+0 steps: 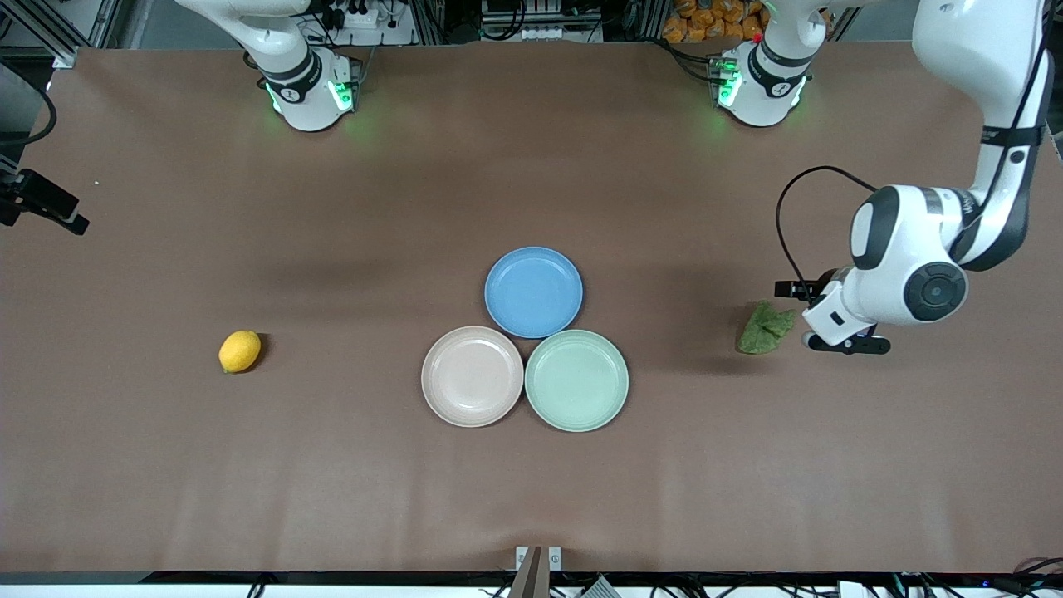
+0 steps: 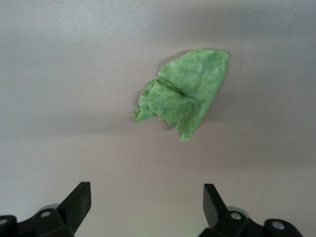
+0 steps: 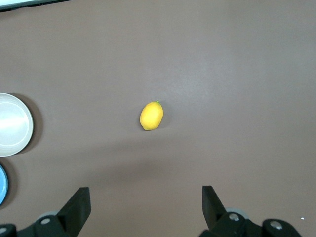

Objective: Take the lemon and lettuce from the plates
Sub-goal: 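Open the left gripper to release the lettuce onto the table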

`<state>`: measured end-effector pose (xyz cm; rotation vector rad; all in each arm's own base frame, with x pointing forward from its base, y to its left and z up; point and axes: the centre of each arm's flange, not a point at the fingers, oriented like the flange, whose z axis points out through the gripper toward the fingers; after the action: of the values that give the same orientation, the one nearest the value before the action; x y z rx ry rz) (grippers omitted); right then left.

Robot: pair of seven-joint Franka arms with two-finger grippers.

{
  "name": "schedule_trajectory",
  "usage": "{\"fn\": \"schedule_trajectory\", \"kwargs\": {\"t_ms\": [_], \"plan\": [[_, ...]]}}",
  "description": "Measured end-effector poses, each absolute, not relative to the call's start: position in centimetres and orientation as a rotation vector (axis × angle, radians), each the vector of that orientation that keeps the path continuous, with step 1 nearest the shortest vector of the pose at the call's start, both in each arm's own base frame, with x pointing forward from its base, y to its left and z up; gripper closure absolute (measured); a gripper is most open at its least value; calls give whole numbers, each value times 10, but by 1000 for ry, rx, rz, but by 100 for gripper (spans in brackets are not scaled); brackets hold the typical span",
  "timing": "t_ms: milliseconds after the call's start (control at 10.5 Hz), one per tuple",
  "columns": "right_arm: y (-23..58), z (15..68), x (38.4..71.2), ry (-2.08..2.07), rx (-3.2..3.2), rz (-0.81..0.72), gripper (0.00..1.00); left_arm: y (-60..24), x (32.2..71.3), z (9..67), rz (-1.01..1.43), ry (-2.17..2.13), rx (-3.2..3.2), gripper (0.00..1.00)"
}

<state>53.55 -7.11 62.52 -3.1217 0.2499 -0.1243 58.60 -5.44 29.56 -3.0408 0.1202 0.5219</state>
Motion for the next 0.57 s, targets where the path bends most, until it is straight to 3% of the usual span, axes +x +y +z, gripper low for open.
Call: {"fn": "schedule_trajectory", "kwargs": {"t_ms": [572], "plan": [[-67,628,525,240,-3126,-6,0,-70,613,361,447,67,-3160,0]]}}
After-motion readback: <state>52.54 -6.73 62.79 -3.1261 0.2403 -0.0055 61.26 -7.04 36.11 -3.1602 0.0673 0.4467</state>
